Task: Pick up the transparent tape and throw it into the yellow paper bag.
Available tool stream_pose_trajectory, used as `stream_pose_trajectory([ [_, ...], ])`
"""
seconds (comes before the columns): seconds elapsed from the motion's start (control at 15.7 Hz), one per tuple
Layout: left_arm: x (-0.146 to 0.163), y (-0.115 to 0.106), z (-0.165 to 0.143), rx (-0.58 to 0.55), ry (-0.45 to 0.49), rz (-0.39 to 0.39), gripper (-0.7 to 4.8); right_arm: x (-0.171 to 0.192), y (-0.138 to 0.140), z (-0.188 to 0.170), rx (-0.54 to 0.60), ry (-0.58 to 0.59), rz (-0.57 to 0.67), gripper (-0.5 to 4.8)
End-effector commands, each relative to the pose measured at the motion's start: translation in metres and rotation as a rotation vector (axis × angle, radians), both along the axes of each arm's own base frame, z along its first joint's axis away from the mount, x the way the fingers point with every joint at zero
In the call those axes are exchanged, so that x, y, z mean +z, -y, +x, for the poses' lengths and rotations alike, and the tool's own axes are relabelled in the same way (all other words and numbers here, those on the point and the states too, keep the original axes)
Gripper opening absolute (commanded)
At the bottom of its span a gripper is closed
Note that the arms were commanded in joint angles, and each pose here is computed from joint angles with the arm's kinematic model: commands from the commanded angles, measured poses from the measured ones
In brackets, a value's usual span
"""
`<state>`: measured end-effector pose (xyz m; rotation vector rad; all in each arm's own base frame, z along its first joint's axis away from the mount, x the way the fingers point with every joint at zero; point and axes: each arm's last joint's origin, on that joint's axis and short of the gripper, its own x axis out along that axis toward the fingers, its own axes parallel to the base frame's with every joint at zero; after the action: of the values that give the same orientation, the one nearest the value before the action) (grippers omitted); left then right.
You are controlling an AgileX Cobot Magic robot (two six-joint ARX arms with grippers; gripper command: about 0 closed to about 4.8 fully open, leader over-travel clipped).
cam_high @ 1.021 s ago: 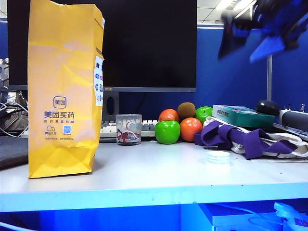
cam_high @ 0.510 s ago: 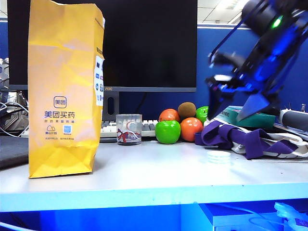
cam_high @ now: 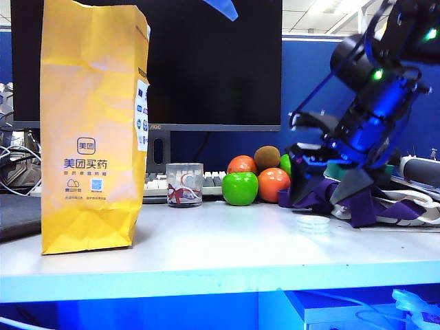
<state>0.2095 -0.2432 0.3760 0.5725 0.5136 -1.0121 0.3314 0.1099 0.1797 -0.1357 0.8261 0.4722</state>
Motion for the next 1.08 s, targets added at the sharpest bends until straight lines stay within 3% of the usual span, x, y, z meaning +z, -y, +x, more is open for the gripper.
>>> stream_pose_trajectory([
  [0.06, 0.002, 0.002, 0.000, -0.005, 0.003, -0.012, 4.62, 0.001, -0.004, 0.001, 0.023, 0.010, 0.021, 4.79],
  [1.02, 0.001, 0.002, 0.000, -0.005, -0.002, -0.013, 4.62, -0.026, -0.005, -0.001, 0.033, -0.130, -0.005, 4.79],
  [1.08, 0.001, 0.002, 0.000, -0.005, -0.002, -0.013, 4.62, -0.026, -0.005, -0.002, 0.033, -0.134, -0.006, 4.19],
])
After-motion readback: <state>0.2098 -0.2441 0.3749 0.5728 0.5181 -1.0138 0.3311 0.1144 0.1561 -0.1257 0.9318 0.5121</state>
